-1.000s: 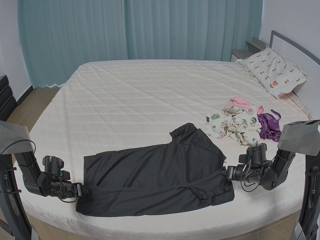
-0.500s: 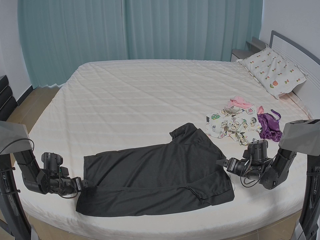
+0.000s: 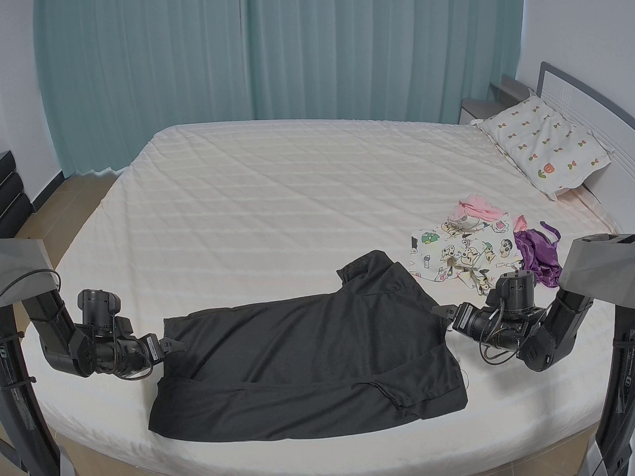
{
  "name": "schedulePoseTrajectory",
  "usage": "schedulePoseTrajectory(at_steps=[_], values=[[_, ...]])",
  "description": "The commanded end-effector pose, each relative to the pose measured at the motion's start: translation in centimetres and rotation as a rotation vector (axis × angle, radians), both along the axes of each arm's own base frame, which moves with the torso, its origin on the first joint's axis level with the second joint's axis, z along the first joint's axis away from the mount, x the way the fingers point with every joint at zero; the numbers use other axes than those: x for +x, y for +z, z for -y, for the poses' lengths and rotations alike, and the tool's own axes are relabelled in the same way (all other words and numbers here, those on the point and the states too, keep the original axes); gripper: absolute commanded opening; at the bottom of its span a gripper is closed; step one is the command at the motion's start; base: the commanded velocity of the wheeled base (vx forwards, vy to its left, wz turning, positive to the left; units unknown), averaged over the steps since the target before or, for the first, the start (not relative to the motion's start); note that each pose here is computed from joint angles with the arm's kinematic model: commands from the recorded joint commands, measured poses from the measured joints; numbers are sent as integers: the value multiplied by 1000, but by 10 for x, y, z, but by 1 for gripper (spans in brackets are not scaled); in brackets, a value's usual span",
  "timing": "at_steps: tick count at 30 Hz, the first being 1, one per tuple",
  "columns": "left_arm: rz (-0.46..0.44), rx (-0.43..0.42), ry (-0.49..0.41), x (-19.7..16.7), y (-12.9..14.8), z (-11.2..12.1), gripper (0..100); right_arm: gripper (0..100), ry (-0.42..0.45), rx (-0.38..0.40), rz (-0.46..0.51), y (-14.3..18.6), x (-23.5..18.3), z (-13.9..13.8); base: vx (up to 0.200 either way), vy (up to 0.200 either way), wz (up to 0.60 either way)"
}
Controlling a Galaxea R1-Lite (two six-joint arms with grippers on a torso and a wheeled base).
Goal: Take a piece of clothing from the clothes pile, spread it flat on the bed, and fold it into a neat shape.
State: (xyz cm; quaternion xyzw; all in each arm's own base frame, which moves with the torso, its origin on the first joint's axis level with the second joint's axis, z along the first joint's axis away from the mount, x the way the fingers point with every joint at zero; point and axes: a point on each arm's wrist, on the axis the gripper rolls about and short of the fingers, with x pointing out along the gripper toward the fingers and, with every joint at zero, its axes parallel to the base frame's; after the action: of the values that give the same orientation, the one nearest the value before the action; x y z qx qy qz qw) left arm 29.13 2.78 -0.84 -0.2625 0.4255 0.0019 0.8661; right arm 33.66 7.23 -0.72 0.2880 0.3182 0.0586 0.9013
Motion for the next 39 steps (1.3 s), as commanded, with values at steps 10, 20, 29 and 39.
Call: schedulePoseTrajectory(at_steps=[10, 20, 29, 39], values=[[52, -72, 105, 19, 9, -1, 100, 100, 7, -1, -6, -2, 0, -2, 0, 0, 0], [133, 2, 144, 40, -21, 6, 100, 100, 12, -1, -9, -3, -1, -4, 0, 0, 0], [158, 21, 146, 48, -26, 10, 100, 100, 12, -1, -8, -3, -1, -4, 0, 0, 0], [166, 61, 184, 60, -35, 8, 100, 100, 13, -1, -9, -4, -1, -4, 0, 0, 0]])
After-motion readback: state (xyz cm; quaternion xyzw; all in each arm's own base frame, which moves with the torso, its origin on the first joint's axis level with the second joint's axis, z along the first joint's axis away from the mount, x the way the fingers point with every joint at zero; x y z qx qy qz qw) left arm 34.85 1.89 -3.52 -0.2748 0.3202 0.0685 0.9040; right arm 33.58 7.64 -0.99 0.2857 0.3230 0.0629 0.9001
